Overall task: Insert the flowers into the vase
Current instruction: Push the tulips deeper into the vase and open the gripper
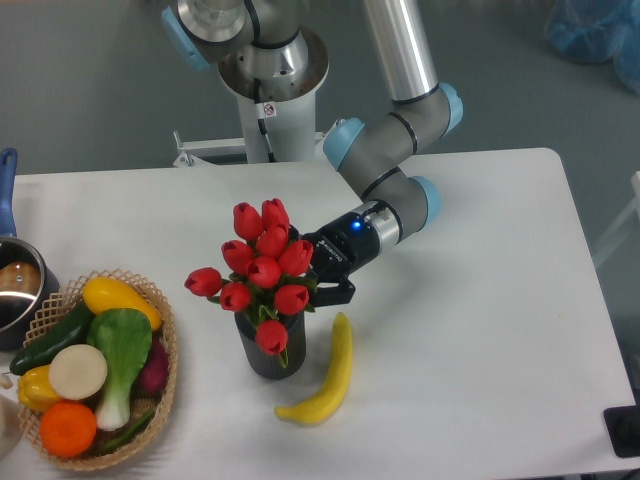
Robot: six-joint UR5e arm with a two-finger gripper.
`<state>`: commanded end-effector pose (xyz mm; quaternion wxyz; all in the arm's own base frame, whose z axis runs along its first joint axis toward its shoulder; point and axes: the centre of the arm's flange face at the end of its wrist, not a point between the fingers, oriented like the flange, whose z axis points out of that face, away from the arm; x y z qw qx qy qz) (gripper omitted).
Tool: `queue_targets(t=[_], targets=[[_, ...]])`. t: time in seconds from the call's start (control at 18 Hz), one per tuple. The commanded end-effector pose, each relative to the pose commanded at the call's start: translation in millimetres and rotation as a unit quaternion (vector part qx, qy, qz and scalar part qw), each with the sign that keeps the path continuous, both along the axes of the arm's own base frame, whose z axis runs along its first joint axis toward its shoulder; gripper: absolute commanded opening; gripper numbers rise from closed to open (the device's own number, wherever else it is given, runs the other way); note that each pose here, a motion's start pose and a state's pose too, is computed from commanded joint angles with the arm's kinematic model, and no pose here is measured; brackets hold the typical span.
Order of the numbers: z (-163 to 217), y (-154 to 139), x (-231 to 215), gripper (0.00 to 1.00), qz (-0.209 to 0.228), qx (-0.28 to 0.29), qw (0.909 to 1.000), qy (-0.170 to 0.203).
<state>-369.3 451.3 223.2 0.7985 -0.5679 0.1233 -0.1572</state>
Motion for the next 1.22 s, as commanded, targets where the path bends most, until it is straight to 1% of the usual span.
queue_targets(t=[0.06,0.17,0.33,0.44,0.56,0.67,1.06,1.11,1.22], targets=[[-3.1,-1.0,-1.8,0.38,0.002,0.000,1.0000,-0.002],[-3.1,-1.1,-3.3,0.44,0.002,-0.001,1.0000,-0.002],[-5.4,-2.8,-3.5,0.50,0.004,-0.002,1.0000,-0.004],[-6.3,-3.9,-5.0,0.60,0.006,-0.003,1.0000,-0.005],[-6.3,-4.5,-5.7,0.62,0.006,-0.003,1.0000,-0.005],[-6.8,-6.5,-7.3,0.70,0.009,-0.003,0.9999,-0.005],[-8.3,-6.8,-6.2,0.73,0.008,-0.006,0.9999,-0.005],[-8.5,-6.7,-6.2,0.75,0.008,-0.007,0.9999,-0.004],[-8.6,-7.3,-6.8,0.85,0.009,-0.006,0.9999,-0.002]])
